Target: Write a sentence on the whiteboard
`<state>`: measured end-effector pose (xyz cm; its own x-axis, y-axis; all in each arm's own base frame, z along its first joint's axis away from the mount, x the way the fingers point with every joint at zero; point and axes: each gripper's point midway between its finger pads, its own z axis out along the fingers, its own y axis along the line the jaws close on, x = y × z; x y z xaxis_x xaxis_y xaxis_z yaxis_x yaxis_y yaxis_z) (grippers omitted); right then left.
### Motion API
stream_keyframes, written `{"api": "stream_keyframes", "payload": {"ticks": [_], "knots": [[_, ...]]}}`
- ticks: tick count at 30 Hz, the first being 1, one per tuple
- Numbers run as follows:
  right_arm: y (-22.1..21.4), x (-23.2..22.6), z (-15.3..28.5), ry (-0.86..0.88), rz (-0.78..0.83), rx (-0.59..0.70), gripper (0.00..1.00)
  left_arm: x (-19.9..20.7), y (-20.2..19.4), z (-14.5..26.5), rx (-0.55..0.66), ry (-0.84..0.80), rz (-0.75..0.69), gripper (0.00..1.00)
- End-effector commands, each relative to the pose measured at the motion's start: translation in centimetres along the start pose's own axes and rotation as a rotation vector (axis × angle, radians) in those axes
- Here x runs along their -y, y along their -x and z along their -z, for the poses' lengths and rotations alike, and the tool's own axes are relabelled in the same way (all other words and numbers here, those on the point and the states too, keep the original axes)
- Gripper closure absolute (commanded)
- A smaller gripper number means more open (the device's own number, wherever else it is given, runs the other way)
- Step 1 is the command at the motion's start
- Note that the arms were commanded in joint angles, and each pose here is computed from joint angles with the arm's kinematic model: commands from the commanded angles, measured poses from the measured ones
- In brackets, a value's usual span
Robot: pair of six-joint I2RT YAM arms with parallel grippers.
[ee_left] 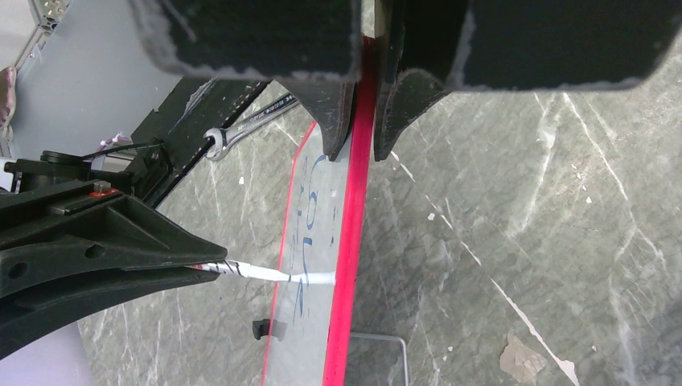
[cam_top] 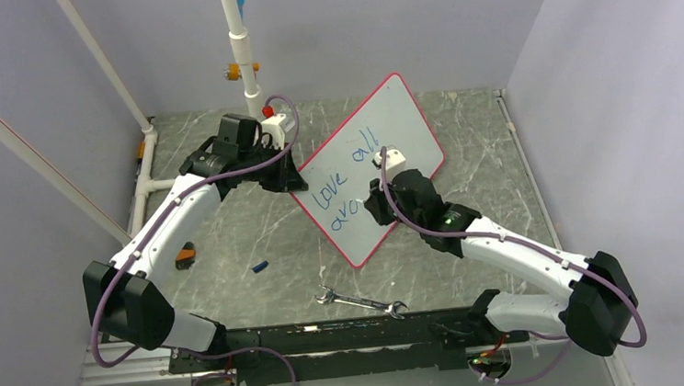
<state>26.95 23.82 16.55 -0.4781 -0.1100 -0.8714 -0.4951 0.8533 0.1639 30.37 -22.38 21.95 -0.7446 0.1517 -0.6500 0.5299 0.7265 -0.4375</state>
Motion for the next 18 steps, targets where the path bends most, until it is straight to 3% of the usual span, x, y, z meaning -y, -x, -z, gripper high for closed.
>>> {"api": "stream_keyframes", "payload": {"ticks": [1, 12, 18], "knots": [[3.1, -0.7, -0.3, 0.014, 0.003, 0.072, 1.00, -8.9, -3.2, 1.0, -0.142, 0.422, -0.103, 1.00], [2.2, -2.6, 0.9, 0.148, 0.028, 0.084, 1.00, -8.8, -3.2, 1.1, -0.138, 0.422, -0.105, 1.00], [2.7, -2.3, 1.7, 0.135, 0.019, 0.109, 1.00, -8.9, -3.2, 1.1, -0.140, 0.427, -0.105, 1.00]]}}
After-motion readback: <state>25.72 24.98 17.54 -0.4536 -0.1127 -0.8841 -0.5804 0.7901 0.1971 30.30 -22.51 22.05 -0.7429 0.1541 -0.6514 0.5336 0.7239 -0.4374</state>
